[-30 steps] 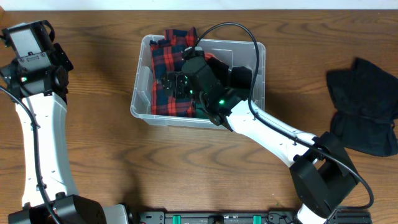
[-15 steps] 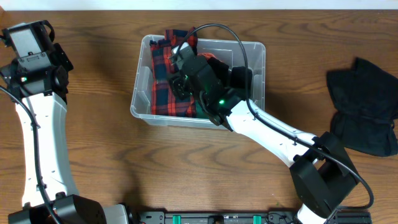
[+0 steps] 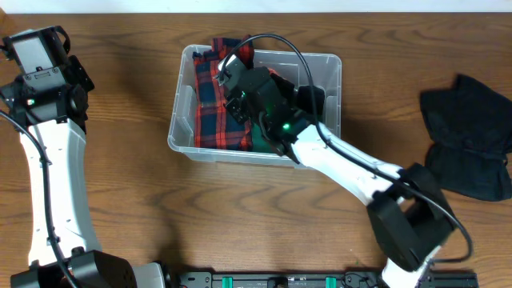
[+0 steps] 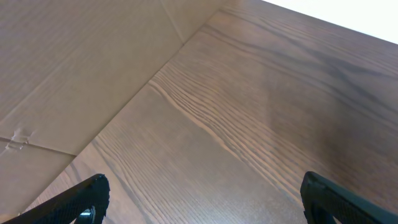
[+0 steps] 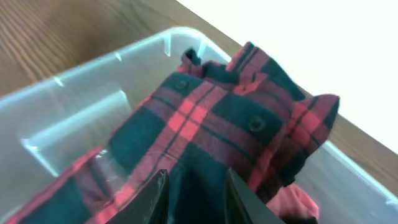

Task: Pack container
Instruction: 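Press and adjust the plaid cloth inside the container with the right gripper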

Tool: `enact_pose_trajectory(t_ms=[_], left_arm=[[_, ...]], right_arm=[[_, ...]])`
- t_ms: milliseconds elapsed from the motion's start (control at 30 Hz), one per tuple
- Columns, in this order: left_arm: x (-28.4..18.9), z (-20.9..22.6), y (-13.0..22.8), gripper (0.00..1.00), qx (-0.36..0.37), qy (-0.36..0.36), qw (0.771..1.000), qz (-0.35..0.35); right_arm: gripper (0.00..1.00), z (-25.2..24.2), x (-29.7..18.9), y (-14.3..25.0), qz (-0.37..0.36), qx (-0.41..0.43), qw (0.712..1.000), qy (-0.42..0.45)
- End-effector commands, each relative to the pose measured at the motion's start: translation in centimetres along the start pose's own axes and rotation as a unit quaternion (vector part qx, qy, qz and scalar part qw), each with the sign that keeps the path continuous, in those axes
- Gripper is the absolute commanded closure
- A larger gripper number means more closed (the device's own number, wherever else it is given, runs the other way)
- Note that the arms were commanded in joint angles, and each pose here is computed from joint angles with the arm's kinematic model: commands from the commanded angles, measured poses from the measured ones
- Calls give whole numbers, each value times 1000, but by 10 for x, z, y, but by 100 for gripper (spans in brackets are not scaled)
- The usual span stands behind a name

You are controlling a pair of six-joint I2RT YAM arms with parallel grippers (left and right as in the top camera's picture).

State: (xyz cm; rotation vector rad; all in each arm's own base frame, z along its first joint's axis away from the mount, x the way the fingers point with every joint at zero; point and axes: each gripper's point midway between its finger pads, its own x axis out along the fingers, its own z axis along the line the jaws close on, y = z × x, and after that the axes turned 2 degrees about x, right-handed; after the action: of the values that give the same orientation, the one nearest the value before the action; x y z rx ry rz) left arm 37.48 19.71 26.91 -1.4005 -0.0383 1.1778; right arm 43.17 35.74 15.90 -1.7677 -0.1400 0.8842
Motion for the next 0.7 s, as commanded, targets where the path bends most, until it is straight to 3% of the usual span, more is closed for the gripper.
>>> enact_pose_trajectory(t_ms=[0, 167, 433, 533, 667], left_arm=[[3, 2, 3, 2, -5, -6, 1000, 5], [3, 2, 3, 2, -5, -7, 1000, 5], [3, 2, 3, 2, -5, -7, 1000, 5], [3, 2, 3, 2, -5, -7, 1000, 5], [3, 2, 3, 2, -5, -7, 1000, 5]], right_arm=[[74, 1, 25, 33, 37, -20, 999, -1], [81, -5, 37, 67, 81, -22, 996, 14], [89, -13, 37, 74, 96, -21, 995, 28], [91, -12, 34, 57, 71, -20, 997, 29], [91, -18, 13, -6, -9, -11, 999, 36]])
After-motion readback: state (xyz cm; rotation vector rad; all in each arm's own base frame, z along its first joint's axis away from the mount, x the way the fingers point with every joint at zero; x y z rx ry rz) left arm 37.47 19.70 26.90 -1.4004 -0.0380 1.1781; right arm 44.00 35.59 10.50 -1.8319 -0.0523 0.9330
